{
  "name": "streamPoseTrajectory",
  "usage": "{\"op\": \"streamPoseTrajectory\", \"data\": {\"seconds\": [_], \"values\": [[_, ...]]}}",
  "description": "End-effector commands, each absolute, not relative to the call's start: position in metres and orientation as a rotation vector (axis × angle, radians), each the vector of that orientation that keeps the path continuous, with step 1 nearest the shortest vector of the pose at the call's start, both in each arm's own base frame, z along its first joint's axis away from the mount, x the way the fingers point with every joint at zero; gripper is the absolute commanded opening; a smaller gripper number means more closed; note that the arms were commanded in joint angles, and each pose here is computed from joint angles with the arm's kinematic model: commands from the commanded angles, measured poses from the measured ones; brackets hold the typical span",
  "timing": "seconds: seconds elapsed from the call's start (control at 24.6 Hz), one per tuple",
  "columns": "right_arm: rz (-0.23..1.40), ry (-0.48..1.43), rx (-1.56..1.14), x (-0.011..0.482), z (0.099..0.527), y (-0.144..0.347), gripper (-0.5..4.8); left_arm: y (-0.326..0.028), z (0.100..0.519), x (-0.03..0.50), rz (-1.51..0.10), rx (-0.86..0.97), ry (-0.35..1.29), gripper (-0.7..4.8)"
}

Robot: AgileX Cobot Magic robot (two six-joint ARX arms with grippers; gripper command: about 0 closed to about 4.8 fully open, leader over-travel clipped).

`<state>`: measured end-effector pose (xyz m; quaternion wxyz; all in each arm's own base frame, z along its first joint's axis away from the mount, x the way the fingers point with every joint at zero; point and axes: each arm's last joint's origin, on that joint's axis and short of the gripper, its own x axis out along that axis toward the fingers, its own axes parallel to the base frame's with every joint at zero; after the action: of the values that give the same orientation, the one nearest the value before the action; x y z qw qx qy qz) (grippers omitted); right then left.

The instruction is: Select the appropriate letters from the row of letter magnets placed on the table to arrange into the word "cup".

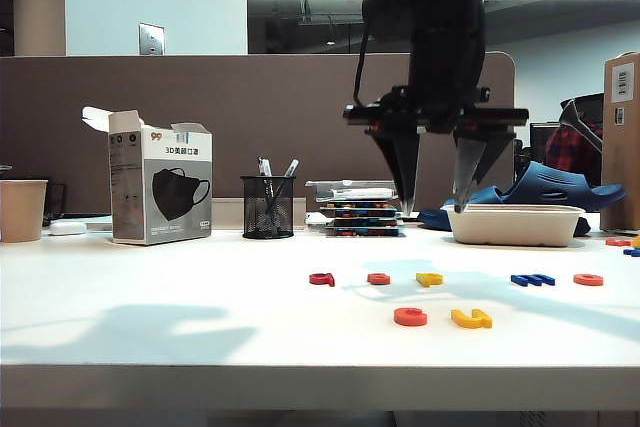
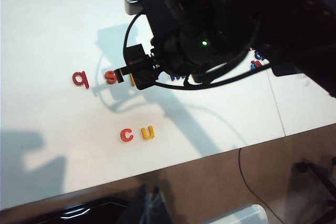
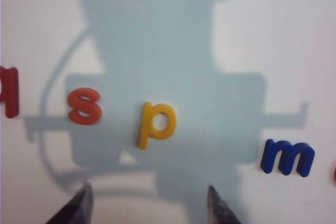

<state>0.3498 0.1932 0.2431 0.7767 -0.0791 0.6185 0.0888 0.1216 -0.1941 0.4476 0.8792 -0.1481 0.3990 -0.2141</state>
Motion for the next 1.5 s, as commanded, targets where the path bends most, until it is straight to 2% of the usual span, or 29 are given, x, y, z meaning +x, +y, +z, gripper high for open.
{"op": "streamPoseTrajectory", "data": {"seconds": [0.04,0.37,1.02,1.5], "values": [[0.210,1.324,-0.185,0.355,0.239,0.195,2.74,-0.194,0.449,0.121,-0.448,-0.314,0.821,-0.05],[0.253,1.355,-0.171,0.363,0.219,0.200,2.74,-0.193,0.449,0.121,-0.448,-0.314,0.822,-0.05],[0.192,1.397,-0.128,0.360,0.192,0.197,2.74,-0.193,0.449,0.121,-0.448,-0.314,0.822,-0.05],[0.147,1.376,-0.062,0.369,0.192,0.186,2.74,-0.193,0.449,0.121,-0.448,-0.314,0.822,-0.05]]}}
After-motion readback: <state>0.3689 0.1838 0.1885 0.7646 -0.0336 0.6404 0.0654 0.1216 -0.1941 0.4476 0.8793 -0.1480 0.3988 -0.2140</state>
